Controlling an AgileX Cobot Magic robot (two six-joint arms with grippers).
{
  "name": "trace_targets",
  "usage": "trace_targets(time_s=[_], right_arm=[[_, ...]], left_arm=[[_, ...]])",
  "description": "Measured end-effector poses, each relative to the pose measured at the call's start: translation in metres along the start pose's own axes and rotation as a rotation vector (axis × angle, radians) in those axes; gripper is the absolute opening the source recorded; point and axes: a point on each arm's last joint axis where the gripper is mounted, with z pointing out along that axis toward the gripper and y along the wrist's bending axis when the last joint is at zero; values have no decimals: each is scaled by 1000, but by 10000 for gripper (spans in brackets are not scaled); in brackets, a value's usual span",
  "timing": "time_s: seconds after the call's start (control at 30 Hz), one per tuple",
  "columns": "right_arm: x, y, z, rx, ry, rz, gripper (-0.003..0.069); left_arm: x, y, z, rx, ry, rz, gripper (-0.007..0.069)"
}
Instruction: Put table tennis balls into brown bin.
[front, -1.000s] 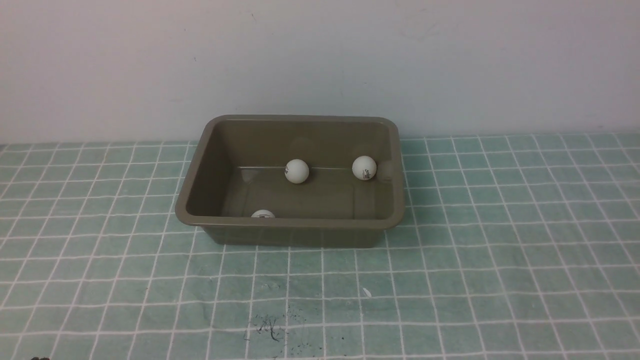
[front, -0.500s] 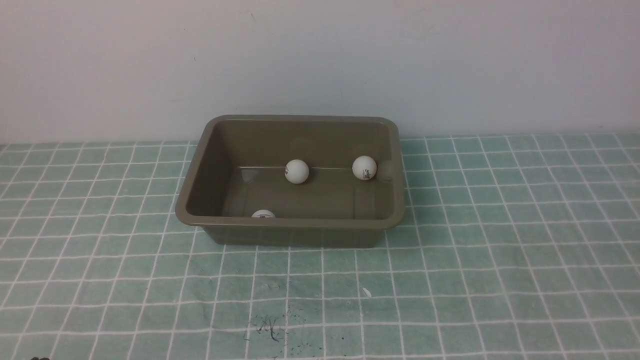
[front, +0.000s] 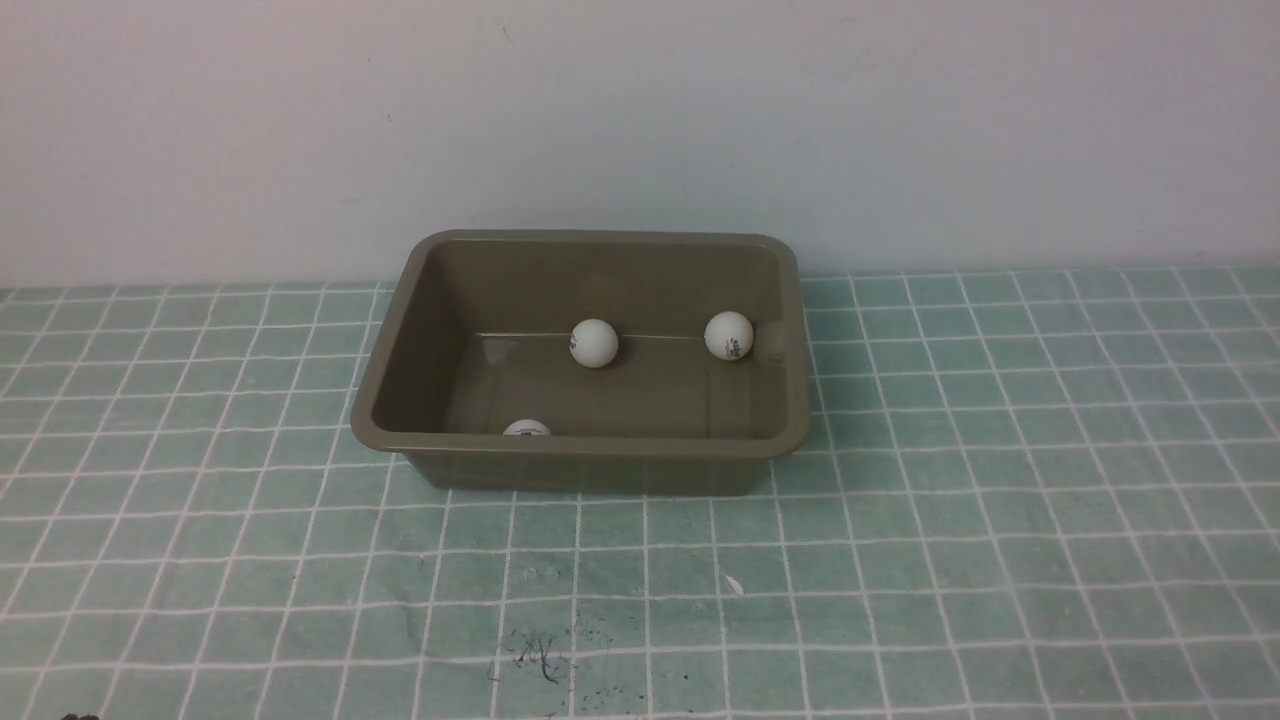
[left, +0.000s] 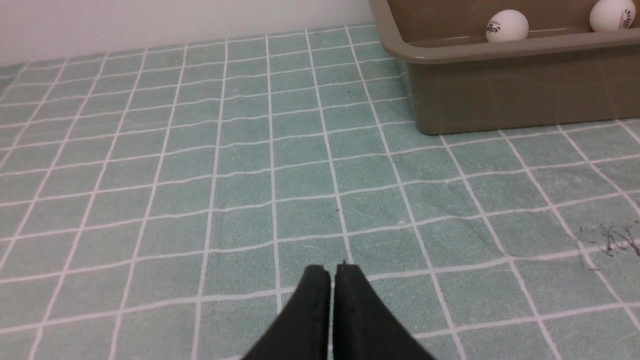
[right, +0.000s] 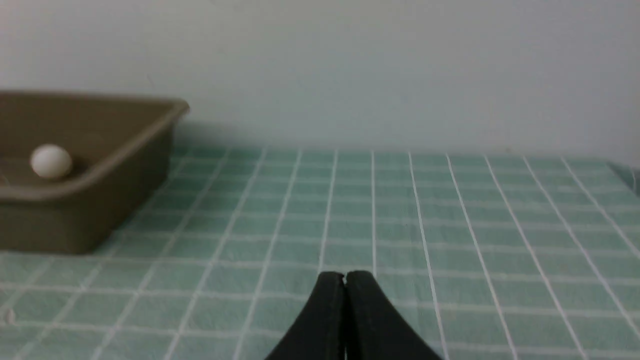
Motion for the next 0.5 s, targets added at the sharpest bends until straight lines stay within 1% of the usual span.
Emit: trace_targets(time_s=[0.07,0.5], right_arm=[[10,-1,3,21,32,3,-15],[10,-2,3,28,36,4,-15]], left_arm=[[0,0,0,0,0,0,-5],[0,0,0,-3,0,-1,-5]])
